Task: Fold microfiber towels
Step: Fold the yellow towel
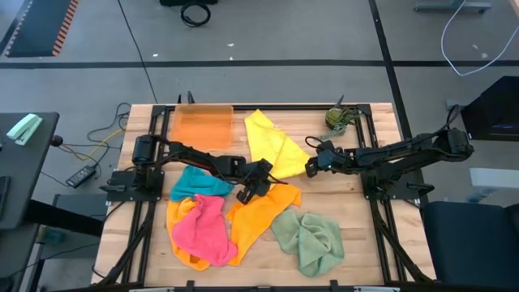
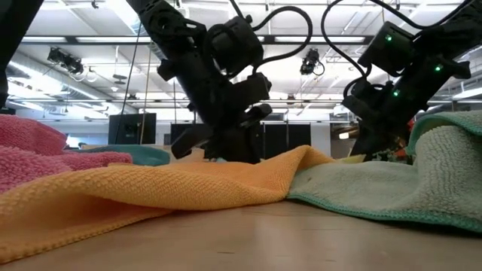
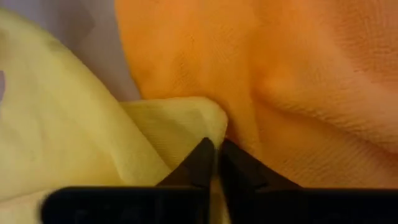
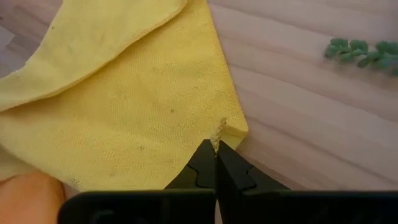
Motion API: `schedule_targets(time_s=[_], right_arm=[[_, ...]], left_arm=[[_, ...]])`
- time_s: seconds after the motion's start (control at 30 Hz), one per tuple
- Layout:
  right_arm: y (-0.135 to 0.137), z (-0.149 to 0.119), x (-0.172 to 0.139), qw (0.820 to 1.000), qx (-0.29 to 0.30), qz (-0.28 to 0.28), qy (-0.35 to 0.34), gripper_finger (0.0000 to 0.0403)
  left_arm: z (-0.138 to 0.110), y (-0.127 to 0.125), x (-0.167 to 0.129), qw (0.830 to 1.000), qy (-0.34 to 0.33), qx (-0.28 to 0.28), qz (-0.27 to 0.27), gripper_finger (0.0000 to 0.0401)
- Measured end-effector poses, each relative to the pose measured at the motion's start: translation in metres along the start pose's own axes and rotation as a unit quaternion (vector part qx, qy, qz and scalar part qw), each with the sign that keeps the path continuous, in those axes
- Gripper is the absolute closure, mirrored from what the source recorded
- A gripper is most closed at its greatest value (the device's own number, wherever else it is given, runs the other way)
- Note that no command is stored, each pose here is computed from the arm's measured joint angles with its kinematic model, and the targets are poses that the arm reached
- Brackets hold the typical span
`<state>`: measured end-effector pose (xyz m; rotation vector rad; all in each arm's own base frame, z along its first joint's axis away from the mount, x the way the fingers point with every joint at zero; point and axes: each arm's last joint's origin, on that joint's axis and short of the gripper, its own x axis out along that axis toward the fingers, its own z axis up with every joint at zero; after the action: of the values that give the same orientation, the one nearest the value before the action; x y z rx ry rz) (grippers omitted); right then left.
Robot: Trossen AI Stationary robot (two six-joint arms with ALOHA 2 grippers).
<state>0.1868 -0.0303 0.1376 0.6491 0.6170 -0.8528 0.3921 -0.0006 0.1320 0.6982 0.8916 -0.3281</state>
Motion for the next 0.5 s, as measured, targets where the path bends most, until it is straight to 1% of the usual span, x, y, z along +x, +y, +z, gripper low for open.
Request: schedule_targets(time_s=[0.1,0.2,0.27,0.33,0.43,0.5], right_arm=[[0.000,0.001,0.000,1.000,0.002,-0.003,-0.009,0.0402],[0.002,0.010,-0.007,0.999,0.007,0.013,-0.034,0.0402],[0.006,0.023,-0.017,0.997,0.005,0.032,-0.064,0.0402],[0.011,0.039,-0.033,0.993,-0.001,0.048,-0.111,0.0402],[0.019,0.069,-0.063,0.979,-0.011,0.060,-0.195,0.0402],[0.022,0.092,-0.083,0.967,-0.015,0.054,-0.247,0.0402]], left_arm=[[0.006,0.003,-0.007,1.000,-0.017,-0.008,0.014,0.0389],[0.015,0.012,-0.028,0.998,-0.045,-0.010,0.039,0.0393],[0.019,0.023,-0.050,0.996,-0.067,-0.016,0.062,0.0394],[0.020,0.037,-0.076,0.991,-0.089,-0.025,0.092,0.0394],[0.015,0.060,-0.121,0.980,-0.120,-0.045,0.151,0.0396],[0.006,0.078,-0.149,0.968,-0.141,-0.065,0.199,0.0396]])
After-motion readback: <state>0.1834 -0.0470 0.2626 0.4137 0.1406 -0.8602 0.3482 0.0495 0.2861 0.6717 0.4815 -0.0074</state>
